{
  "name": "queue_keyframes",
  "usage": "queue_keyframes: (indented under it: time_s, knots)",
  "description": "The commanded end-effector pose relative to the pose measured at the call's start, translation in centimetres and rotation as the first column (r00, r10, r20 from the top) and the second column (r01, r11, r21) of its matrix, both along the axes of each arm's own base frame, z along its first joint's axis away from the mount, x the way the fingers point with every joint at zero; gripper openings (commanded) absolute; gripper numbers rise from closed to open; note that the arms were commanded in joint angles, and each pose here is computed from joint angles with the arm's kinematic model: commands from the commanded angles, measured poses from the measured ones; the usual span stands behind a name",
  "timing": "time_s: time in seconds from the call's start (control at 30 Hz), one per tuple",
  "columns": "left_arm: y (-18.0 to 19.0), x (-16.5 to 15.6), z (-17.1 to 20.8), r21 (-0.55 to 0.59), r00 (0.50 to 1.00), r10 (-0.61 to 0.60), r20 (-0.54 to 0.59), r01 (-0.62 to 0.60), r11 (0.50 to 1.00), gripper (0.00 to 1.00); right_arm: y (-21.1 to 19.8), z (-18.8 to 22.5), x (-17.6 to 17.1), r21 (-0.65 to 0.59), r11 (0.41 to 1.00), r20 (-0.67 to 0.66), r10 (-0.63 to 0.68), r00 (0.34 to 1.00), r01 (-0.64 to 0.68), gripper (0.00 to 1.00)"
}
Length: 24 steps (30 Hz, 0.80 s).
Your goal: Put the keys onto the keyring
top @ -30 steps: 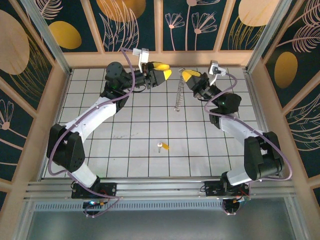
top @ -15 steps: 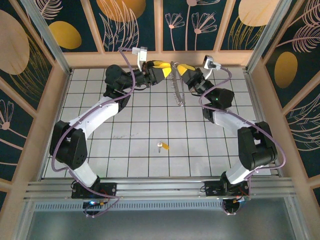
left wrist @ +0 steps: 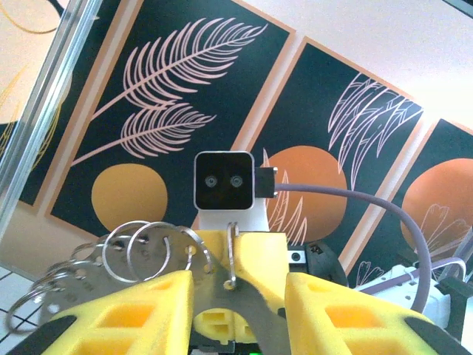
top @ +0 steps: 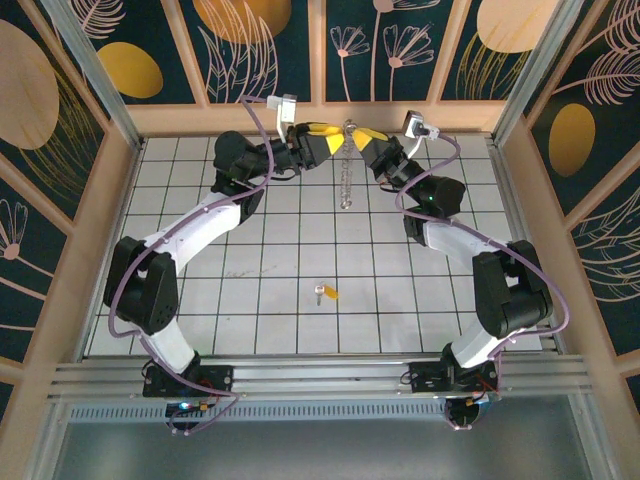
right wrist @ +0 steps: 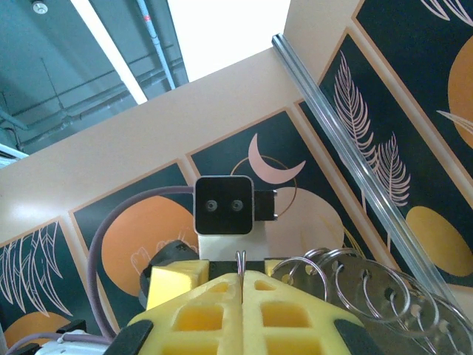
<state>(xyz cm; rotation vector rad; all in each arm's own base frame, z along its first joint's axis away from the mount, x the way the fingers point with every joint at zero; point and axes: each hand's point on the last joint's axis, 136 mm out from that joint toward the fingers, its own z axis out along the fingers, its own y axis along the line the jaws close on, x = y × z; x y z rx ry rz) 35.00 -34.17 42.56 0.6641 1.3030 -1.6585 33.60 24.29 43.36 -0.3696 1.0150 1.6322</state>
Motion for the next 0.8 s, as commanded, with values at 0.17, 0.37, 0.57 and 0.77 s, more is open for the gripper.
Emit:
queue_keyframes:
  time_s: [0.17,0.37,0.57,0.77]
  knots:
    - [0.0,-0.1,1.1,-0.034,0.999,-0.022,0.035,0.024,0.999,0.37,-0.5,2.9,-2.5,0.075,0.997,0.140,0.017,0.990,-0.027,0.00]
    - [0.0,0.0,1.1,-0.039,0.999,-0.021,0.036,0.022,0.999,0.37,-0.3,2.3,-2.2,0.069,0.997,0.122,0.023,0.992,-0.031,0.00]
    - [0.1,-0.1,1.4,-0.048,0.999,-0.020,0.042,0.022,0.999,0.36,-0.2,1.9,-2.0,0.067,0.997,0.113,0.024,0.993,-0.032,0.00]
    - [0.0,0.0,1.4,-0.049,0.999,-0.023,0.038,0.025,0.999,0.24,0.0,1.9,-2.0,0.063,0.997,0.110,0.033,0.993,-0.040,0.00]
